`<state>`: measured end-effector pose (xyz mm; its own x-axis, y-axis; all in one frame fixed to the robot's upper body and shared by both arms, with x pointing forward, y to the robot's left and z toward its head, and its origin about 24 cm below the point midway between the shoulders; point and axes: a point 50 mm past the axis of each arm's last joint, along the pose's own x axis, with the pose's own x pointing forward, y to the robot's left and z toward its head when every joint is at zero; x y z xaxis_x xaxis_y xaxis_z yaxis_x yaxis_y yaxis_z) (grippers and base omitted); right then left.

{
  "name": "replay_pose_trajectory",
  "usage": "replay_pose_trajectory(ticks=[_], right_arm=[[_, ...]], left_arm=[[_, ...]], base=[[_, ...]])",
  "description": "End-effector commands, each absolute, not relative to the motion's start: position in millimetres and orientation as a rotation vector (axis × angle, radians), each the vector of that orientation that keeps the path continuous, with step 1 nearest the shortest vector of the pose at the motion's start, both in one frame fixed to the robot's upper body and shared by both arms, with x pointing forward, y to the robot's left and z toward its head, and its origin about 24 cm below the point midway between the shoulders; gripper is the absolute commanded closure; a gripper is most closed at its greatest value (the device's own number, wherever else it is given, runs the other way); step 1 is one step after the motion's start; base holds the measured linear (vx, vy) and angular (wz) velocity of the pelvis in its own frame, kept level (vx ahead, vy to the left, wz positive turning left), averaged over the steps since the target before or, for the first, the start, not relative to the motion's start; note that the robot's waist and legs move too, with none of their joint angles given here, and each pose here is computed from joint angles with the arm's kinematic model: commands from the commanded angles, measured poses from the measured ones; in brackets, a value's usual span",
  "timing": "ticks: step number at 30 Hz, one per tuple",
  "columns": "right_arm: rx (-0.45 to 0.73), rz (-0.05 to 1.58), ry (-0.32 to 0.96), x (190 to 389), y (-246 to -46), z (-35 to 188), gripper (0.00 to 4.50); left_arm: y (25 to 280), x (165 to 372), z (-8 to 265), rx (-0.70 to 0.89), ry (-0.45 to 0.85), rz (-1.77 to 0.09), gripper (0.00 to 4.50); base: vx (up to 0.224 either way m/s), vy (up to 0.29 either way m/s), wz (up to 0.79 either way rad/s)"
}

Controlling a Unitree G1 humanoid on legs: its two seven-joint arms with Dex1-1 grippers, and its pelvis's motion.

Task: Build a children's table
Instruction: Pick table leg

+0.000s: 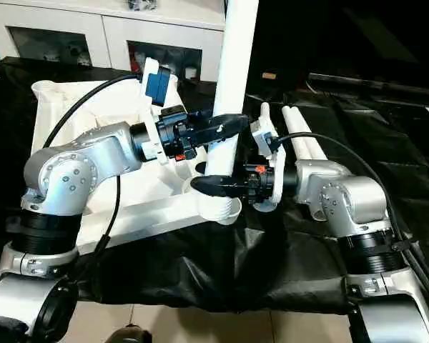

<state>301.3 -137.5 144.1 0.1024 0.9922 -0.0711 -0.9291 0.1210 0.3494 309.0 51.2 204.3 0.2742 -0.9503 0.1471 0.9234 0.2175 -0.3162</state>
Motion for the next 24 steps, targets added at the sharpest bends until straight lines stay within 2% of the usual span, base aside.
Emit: replay_pose_trajectory(ticks=[1,9,10,12,15,17,20,24], right_arm=[[0.207,1.408,0.309,306.4,-141.6,149,2.44],[0.211,1.415,0.309,303.9,-141.7,147,2.57],[0.211,1.415,0.310,303.2,-141.7,146,2.57],[0.212,1.412,0.309,302.0,-141.6,144,2.57],[0.228,1.379,0.282,302.2,-140.0,142,2.57],[0.236,1.362,0.265,303.6,-139.9,142,2.57],[0.273,1.292,0.211,308.6,-139.5,143,2.57],[0.291,1.189,0.142,312.7,-141.3,145,2.57]], left_arm=[[41,300,208,-0.370,0.079,-1.393,2.62],[40,298,204,-0.340,0.089,-1.398,2.62],[39,299,203,-0.334,0.095,-1.382,2.06],[39,301,202,-0.359,0.108,-1.357,1.92],[42,306,209,-0.376,-0.012,-1.301,1.83],[45,311,213,-0.395,-0.071,-1.238,1.52],[57,323,224,-0.440,-0.217,-1.075,1.49],[73,327,228,-0.485,-0.285,-0.975,1.49]], base=[[0.000,0.000,0.00],[0.000,0.000,0.00],[0.000,0.000,0.00],[0.000,0.000,0.00],[0.000,0.000,0.00],[0.000,0.000,0.00],[0.000,0.000,0.00],[0.000,0.000,0.00]])
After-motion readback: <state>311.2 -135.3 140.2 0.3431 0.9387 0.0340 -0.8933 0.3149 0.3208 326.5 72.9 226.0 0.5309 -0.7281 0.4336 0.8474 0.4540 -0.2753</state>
